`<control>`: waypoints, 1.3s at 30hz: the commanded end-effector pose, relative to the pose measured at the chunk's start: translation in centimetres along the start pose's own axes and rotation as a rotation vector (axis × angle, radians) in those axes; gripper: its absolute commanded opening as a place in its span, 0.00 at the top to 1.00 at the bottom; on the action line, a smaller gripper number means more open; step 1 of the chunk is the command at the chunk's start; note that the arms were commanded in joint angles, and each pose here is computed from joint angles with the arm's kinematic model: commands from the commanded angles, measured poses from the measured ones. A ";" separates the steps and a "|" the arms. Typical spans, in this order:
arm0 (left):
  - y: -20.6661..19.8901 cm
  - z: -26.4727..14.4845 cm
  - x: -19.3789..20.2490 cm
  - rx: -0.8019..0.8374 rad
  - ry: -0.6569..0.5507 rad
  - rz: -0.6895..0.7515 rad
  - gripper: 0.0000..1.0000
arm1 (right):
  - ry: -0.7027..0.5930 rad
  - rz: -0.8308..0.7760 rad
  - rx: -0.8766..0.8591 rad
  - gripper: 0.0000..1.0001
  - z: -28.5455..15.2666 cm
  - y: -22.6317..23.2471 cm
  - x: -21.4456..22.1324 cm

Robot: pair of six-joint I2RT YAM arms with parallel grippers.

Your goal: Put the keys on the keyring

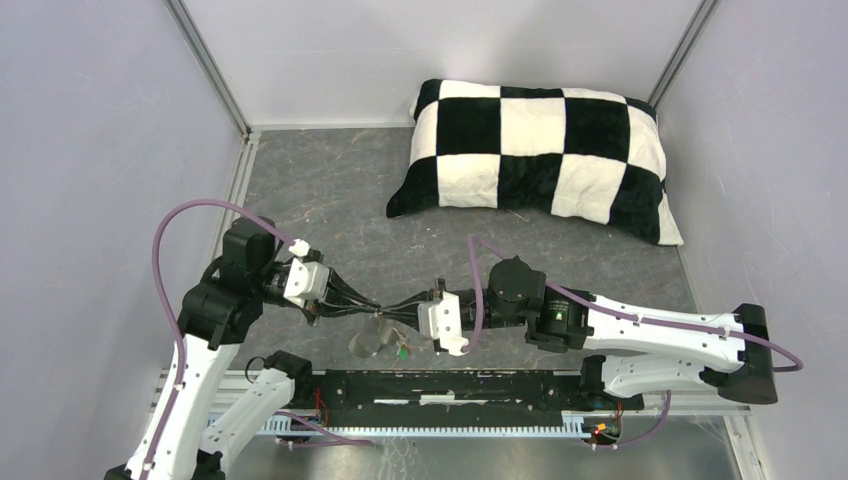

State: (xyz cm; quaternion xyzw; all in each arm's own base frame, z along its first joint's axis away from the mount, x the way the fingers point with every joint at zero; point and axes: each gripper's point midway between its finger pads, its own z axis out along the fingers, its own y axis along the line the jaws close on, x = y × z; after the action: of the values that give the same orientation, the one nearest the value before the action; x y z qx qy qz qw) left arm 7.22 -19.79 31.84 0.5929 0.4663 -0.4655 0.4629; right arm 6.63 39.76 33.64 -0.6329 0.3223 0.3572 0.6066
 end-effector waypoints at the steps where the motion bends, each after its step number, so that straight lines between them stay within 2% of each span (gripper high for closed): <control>1: -0.9 -0.1 -2.4 0.045 -0.062 0.114 0.98 | 0.005 0.036 0.111 1.00 0.0 -2.7 -0.4; 17: -1.3 -0.2 -2.5 0.051 -0.069 0.122 0.98 | 0.025 0.206 0.156 1.00 0.5 -3.8 0.3; 31: -1.2 -0.2 -2.2 0.042 -0.062 0.127 0.98 | 0.111 0.384 0.332 1.00 -0.1 -5.9 2.1; 39: -1.1 -0.2 -2.2 0.032 -0.055 0.124 0.98 | 0.095 0.464 0.436 0.99 -1.7 -6.7 3.1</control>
State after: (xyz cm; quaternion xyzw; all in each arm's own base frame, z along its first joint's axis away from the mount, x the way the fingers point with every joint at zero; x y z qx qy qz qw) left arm 8.62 -19.53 31.94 0.6007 0.4667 -0.4205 0.4944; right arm 9.40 40.01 33.46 -0.5002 0.5106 0.4227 0.5572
